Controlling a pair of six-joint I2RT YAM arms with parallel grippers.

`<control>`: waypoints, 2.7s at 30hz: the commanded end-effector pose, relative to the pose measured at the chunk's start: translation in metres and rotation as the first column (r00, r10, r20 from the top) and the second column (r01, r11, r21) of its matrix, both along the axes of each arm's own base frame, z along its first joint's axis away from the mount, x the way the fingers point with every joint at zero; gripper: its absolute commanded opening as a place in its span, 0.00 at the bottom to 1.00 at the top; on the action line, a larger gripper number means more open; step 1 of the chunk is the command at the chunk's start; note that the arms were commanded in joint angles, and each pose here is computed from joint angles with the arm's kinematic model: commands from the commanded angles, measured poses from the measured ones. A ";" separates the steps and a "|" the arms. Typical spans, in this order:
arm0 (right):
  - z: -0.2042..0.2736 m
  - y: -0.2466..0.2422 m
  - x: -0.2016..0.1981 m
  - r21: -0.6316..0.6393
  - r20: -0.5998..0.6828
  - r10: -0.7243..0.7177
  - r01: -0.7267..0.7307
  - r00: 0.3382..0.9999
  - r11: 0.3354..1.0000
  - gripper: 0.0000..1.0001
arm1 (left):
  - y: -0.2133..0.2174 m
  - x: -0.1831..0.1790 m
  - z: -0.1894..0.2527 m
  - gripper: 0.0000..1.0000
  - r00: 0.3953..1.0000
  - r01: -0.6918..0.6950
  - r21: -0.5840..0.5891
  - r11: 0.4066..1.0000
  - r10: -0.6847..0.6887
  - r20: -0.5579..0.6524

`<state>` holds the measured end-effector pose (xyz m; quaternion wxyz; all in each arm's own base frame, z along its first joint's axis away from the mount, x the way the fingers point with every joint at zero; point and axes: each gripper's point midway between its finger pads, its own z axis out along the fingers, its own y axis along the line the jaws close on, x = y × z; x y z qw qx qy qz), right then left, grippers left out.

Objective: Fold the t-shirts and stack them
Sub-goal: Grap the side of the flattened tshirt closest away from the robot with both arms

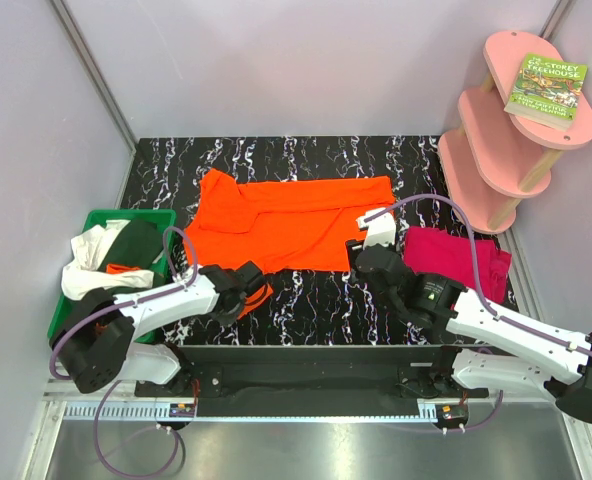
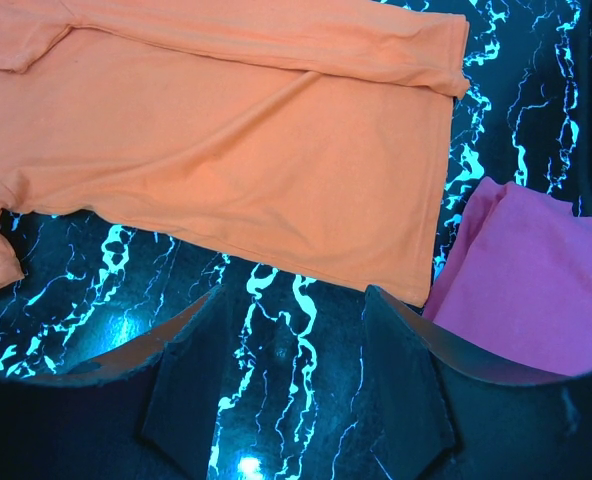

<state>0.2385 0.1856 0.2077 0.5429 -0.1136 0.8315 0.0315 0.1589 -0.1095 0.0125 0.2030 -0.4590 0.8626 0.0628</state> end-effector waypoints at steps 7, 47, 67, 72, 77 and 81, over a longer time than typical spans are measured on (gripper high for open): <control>-0.019 -0.007 -0.004 0.021 -0.070 -0.084 0.086 0.994 0.996 0.60 | -0.009 0.004 0.008 0.00 0.995 0.096 0.013 0.995 -0.096 0.000; -0.185 -0.090 0.071 -0.012 -0.463 -0.566 0.634 0.682 0.773 0.55 | -0.020 0.028 0.050 0.00 0.922 0.374 0.124 0.919 -0.384 0.058; -0.208 -0.091 0.059 0.002 -0.572 -0.554 0.676 0.605 0.736 0.31 | -0.027 0.033 0.053 0.00 0.917 0.387 0.122 0.914 -0.395 0.054; -0.204 -0.092 0.057 0.005 -0.572 -0.551 0.674 0.608 0.739 0.07 | -0.027 0.033 0.053 0.00 0.921 0.378 0.119 0.918 -0.386 0.057; -0.196 -0.091 0.054 0.018 -0.572 -0.536 0.663 0.621 0.748 0.00 | -0.027 0.032 0.052 0.00 0.925 0.368 0.109 0.923 -0.376 0.060; -0.173 -0.089 0.054 0.050 -0.537 -0.518 0.637 0.666 0.769 0.00 | -0.029 0.035 0.064 0.00 0.919 0.369 0.116 0.922 -0.381 0.103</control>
